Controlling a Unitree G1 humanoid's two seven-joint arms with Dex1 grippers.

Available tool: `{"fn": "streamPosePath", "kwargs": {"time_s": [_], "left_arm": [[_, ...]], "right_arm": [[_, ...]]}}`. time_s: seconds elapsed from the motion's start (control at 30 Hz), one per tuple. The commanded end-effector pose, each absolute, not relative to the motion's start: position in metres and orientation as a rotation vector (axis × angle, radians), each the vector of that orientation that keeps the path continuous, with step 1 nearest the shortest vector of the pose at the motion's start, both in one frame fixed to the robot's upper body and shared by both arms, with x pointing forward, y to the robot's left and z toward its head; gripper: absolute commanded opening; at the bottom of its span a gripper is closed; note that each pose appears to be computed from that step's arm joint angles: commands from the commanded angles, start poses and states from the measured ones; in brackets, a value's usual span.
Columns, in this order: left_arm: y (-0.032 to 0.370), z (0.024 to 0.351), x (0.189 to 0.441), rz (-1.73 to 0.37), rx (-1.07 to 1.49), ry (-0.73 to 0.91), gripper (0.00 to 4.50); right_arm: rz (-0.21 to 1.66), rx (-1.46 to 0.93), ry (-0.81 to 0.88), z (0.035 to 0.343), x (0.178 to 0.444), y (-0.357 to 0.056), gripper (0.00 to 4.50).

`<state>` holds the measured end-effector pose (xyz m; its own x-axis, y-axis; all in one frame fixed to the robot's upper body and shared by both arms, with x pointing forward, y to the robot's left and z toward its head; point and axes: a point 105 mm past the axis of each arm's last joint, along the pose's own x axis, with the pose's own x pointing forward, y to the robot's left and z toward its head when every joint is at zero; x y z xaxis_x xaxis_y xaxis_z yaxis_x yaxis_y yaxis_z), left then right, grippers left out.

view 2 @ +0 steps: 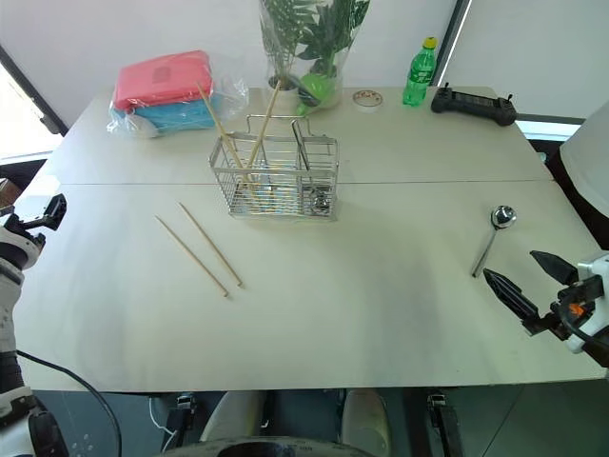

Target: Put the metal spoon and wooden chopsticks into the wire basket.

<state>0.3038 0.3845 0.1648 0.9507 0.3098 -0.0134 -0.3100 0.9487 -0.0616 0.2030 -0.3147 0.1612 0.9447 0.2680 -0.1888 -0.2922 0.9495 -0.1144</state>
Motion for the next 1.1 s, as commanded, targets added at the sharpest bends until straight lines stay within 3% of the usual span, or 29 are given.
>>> {"fn": "streamPosePath", "kwargs": {"time_s": [0.03,0.97,1.07,1.1], "left_arm": [[0.378,0.180,0.304,0.282,-0.043,-0.044,4.45],[0.351,0.179,0.317,0.175,-0.022,-0.004,4.45],[0.338,0.182,0.320,0.093,-0.036,0.005,4.45],[0.311,0.188,0.320,-0.057,-0.062,0.012,4.45]], "right_arm": [[0.291,-0.182,0.135,0.175,0.203,-0.313,4.50],[0.215,-0.186,0.087,0.180,0.221,-0.310,4.50],[0.136,-0.188,0.076,0.181,0.230,-0.313,4.50],[0.078,-0.165,0.072,0.179,0.238,-0.315,4.50]]}}
